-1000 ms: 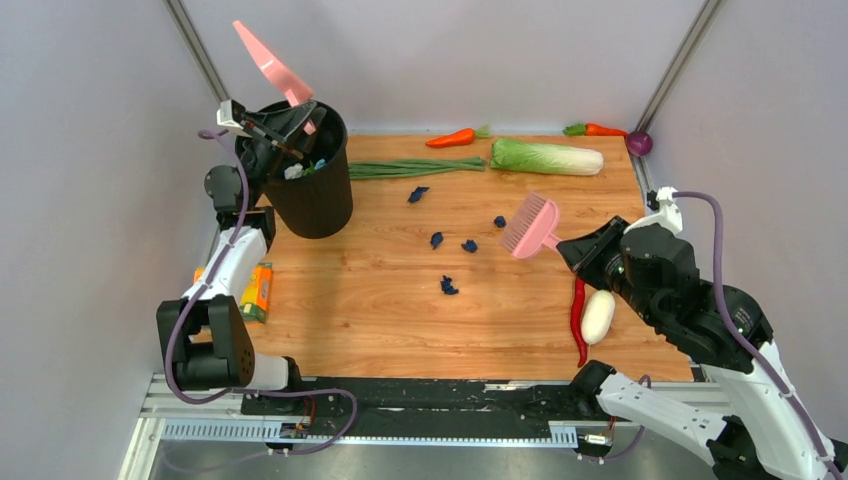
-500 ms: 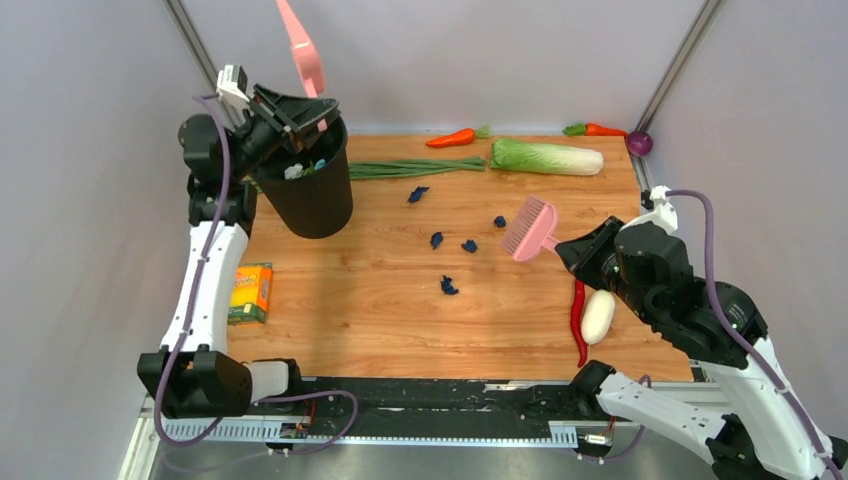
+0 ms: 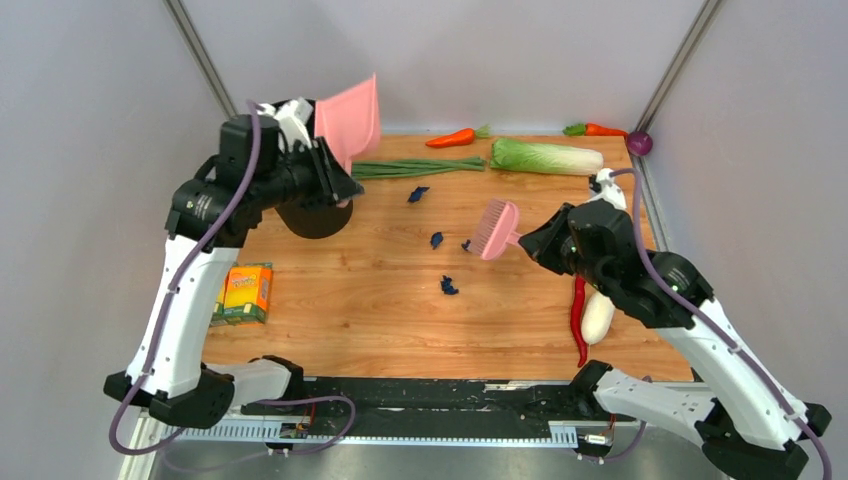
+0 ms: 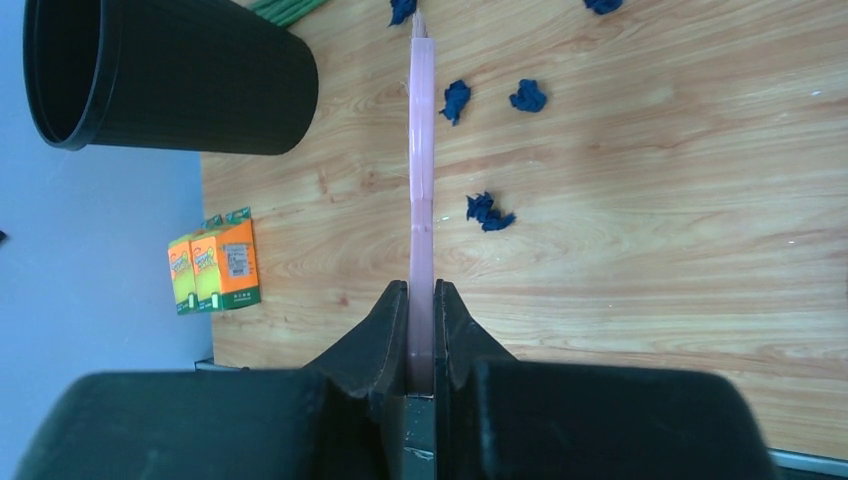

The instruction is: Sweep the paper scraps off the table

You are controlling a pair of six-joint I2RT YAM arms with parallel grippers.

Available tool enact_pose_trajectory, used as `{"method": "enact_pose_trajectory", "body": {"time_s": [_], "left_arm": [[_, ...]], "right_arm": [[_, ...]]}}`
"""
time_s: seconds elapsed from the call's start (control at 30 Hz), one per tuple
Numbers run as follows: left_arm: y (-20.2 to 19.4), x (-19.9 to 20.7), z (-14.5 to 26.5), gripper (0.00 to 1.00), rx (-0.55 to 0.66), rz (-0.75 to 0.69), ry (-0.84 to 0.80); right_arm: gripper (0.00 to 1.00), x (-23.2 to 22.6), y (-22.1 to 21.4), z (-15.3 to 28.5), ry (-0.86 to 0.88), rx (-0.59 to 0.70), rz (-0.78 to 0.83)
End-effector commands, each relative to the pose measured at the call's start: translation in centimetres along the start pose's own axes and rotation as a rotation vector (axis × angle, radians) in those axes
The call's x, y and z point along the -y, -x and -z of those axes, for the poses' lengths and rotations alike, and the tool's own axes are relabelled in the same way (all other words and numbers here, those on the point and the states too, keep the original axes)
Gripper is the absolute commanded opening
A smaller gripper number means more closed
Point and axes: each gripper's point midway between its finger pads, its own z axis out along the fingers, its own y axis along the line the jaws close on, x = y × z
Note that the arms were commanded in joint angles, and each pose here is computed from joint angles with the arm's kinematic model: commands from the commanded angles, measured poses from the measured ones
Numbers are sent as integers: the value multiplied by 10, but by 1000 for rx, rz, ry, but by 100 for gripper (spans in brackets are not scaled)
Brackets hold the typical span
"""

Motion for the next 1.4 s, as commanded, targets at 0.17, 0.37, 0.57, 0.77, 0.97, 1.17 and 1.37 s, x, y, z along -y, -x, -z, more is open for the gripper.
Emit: {"method": "enact_pose_trajectory", "body": {"time_s": [0.17, 0.37, 0.57, 0.77, 0.97, 1.17, 1.37], "left_arm": [[-88, -81, 19, 0, -293, -294, 448], [-152, -98, 25, 0, -459, -347, 475], [-210, -110, 31, 0, -611, -356, 445], [-253, -117, 31, 0, -731, -358, 394], [-284, -134, 14, 0, -779, -415, 435], [-312, -133, -6, 0, -775, -439, 412], [-333, -147, -19, 0, -800, -520, 435]], "right_arm": [[0, -39, 2, -24, 85, -21, 41], [0, -43, 8, -32, 66, -9, 90], [0, -31, 0, -43, 20, -32, 169], [0, -28, -6, -48, 21, -61, 262], [0, -14, -22, -59, -15, -130, 365], [0, -10, -25, -68, -36, -150, 438], [0, -6, -40, -86, -59, -219, 516]]}}
